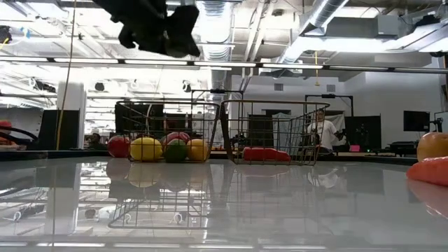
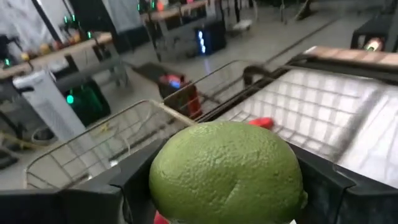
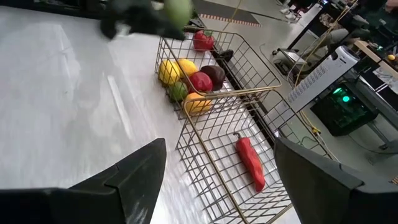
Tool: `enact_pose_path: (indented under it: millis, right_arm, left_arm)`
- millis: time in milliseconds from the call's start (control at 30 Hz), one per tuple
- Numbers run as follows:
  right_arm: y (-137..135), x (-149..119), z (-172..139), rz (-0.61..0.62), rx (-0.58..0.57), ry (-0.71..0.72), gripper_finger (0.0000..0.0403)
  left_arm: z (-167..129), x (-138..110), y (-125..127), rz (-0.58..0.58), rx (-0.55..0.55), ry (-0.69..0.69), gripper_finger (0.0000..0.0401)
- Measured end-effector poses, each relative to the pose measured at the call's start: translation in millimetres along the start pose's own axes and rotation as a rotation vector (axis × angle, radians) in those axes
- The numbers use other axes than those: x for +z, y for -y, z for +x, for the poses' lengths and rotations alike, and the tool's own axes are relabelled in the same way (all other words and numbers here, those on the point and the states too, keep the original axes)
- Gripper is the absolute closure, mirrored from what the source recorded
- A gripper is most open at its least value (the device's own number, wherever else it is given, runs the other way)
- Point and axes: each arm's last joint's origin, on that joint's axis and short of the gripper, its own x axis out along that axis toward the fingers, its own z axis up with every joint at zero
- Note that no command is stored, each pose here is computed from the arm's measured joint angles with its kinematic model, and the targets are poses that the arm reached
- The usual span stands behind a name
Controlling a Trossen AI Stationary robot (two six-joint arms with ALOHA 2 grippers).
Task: Sort produce into baskets
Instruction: Put the lime into the left wire basket, then put the carrot into the right wire basket
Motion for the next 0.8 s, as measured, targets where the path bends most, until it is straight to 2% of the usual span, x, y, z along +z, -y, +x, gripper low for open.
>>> enact_pose_path:
  millis: [200, 367, 533, 700, 800]
  right_arm:
    - [0.1, -0.1, 0.0, -0.001, -0.002, 0.000, 0.0079]
    - [0.3, -0.2, 0.1, -0.004, -0.004, 0.000, 0.0079]
    - [0.3, -0.2, 0.1, -0.003, -0.004, 0.000, 0.0079]
    - [0.2, -0.1, 0.1, -0.002, -0.004, 0.000, 0.0079]
    - [0.3, -0.2, 0.1, -0.002, -0.004, 0.000, 0.0079]
  left_arm:
    - [37.1, 9.9, -53.8, -0.020, -0.041, -0.184, 0.0130]
    - [55.2, 5.5, -79.2, -0.014, -0.076, -0.316, 0.0085]
    - [61.4, 0.6, -95.8, 0.036, -0.072, -0.405, 0.0047]
    - [57.6, 3.8, -123.3, 0.047, -0.003, -0.449, 0.0046]
    - [54.4, 10.9, -146.9, -0.025, -0.011, -0.456, 0.0053]
